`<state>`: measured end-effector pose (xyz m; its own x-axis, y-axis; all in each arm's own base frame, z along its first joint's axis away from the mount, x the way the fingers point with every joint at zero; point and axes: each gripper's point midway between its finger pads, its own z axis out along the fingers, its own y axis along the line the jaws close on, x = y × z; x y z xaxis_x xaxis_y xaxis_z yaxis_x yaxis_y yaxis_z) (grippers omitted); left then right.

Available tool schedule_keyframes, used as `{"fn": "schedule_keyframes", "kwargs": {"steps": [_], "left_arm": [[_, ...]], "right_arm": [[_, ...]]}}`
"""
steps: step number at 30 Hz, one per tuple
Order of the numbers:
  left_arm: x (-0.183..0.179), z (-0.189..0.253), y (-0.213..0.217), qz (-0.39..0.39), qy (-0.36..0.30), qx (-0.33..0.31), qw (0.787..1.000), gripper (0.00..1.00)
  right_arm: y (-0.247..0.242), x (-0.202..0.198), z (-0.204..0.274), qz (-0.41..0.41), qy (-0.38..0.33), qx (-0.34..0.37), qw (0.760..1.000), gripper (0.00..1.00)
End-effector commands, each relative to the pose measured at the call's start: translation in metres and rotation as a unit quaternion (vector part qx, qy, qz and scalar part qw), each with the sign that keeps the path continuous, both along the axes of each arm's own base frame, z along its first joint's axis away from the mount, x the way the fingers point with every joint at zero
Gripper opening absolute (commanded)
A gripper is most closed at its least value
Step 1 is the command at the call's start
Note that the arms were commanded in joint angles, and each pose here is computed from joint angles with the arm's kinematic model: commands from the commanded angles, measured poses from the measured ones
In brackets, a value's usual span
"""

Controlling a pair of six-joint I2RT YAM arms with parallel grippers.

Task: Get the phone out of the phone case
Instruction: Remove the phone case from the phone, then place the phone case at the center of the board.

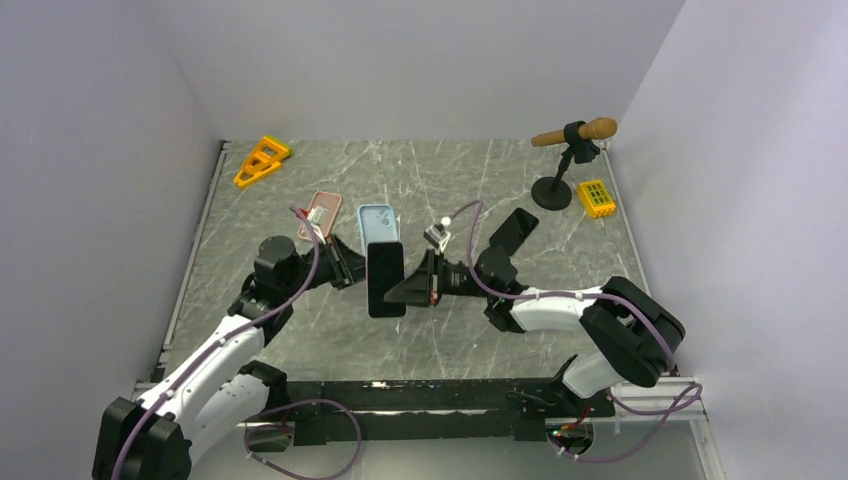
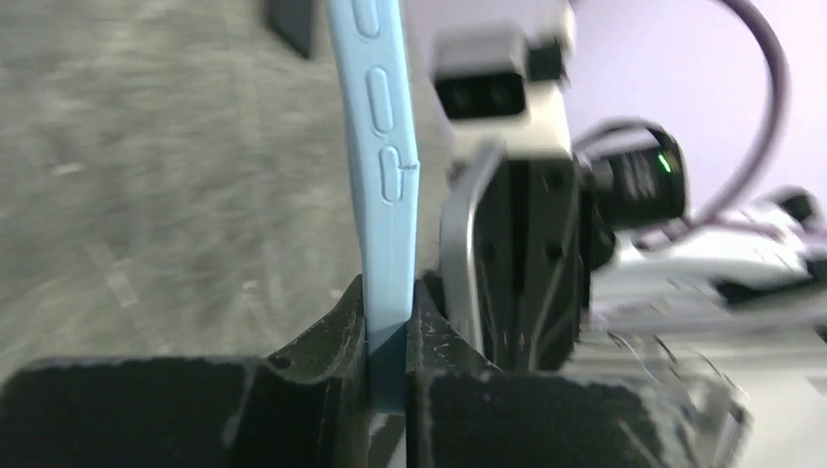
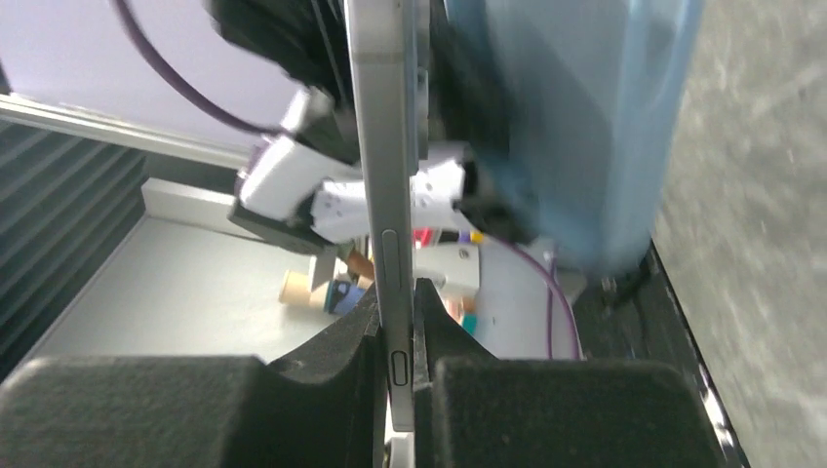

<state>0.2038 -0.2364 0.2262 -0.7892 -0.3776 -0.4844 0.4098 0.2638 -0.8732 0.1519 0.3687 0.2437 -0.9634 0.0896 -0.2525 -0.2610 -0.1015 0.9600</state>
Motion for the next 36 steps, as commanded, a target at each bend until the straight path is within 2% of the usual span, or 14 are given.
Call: {"fn": "schedule_keyframes", "kwargs": {"steps": [1,4,7,15,23,29,32,36], "left_arm": [[0.016,-0.051,0.045,0.113,0.051,0.185,0.975,0.0],[0.022,-0.048,0.065,0.155,0.032,0.231,0.96,0.0],[0.027,-0.052,0.076,0.158,0.031,0.277,0.947,0.0],[0.049,-0.07,0.091,0.12,0.058,0.37,0.92,0.0],[0.099,-0.107,0.081,0.032,0.117,0.428,0.896,0.0],[0.154,-0.143,0.075,0.007,0.154,0.45,0.88,0.0],[0.179,-0.148,0.068,-0.021,0.167,0.437,0.884,0.0],[0.193,-0.159,0.078,-0.028,0.176,0.461,0.869,0.0]], "right_arm": [[-0.014,-0.025,-0.017,0.024,-0.006,0.016,1.0,0.0],[-0.021,-0.029,-0.039,0.013,0.003,-0.008,1.0,0.0],[-0.028,-0.028,-0.057,0.001,0.005,-0.039,0.999,0.0],[-0.056,-0.017,-0.075,-0.041,-0.01,-0.105,0.994,0.0],[-0.079,-0.003,-0.07,-0.107,-0.085,-0.201,0.97,0.0],[-0.087,-0.009,-0.061,-0.106,-0.078,-0.174,0.976,0.0],[-0.092,-0.011,-0.065,-0.111,-0.067,-0.173,0.976,0.0],[-0.099,-0.012,-0.069,-0.121,-0.064,-0.181,0.974,0.0]]}}
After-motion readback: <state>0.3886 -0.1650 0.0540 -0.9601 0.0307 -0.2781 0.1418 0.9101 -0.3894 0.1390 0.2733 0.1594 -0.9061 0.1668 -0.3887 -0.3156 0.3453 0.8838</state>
